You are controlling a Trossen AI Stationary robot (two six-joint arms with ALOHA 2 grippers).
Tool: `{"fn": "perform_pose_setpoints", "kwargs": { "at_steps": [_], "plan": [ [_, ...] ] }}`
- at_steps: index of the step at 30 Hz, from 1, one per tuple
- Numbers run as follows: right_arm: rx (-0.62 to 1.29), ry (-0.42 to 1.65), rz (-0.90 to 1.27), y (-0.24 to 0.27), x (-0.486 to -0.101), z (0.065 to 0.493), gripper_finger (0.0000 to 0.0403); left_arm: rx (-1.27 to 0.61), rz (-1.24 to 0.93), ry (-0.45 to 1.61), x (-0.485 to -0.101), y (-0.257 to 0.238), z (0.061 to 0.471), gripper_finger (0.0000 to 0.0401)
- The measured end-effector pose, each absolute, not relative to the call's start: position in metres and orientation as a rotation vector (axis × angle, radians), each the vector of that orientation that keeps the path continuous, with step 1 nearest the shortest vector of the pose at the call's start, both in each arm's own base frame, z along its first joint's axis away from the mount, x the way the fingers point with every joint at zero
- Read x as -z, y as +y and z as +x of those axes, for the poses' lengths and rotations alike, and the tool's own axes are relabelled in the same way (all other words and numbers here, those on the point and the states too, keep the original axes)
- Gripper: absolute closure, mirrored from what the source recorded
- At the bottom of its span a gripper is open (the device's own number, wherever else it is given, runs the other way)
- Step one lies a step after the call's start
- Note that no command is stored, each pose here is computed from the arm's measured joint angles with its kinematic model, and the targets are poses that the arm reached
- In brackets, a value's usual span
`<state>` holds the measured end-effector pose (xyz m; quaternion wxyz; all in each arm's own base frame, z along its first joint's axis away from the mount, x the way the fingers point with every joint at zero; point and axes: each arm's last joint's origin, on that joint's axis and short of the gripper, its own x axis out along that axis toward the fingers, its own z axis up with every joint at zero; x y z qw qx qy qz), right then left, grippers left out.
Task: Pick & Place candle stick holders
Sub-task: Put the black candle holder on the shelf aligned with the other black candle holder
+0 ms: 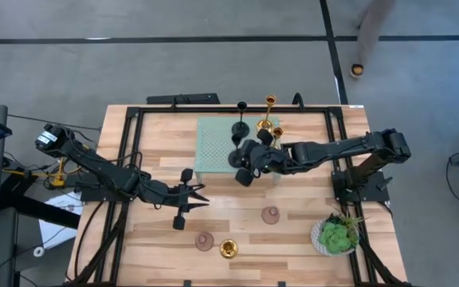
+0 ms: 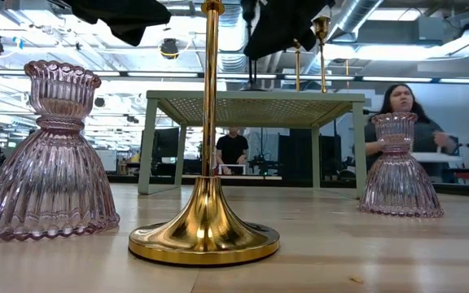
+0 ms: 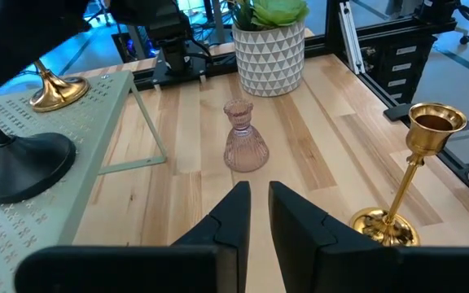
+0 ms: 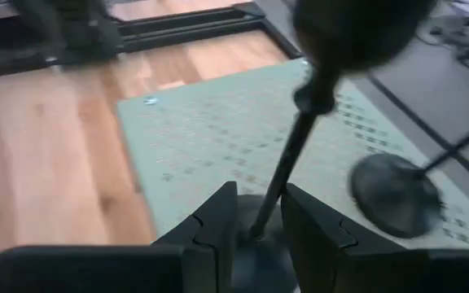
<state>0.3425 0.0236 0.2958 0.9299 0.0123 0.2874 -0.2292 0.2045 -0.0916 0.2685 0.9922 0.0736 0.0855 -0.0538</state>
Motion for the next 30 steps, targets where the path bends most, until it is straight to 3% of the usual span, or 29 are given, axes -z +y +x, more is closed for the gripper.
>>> {"fn": "perform_pose_setpoints", "kwargs": {
  "at_steps": [5, 15, 24, 30],
  "plan": [
    [0.391, 0.612, 0.03, 0.026, -0.295, 0.343, 0.0286, 0.108, 0.148, 0.171, -0.268, -0.092, 0.205, 0.0353],
    [0.437, 0.623, 0.025, 0.021, -0.294, 0.342, 0.0216, 0.107, 0.148, 0.171, -0.268, -0.092, 0.205, 0.0353],
    [0.422, 0.685, 0.005, 0.025, -0.289, 0.338, 0.0231, 0.108, 0.149, 0.173, -0.268, -0.092, 0.204, 0.0353],
    [0.304, 0.716, 0.03, 0.037, -0.288, 0.336, 0.0257, 0.108, 0.149, 0.175, -0.268, -0.092, 0.204, 0.0353]
  ]
}}
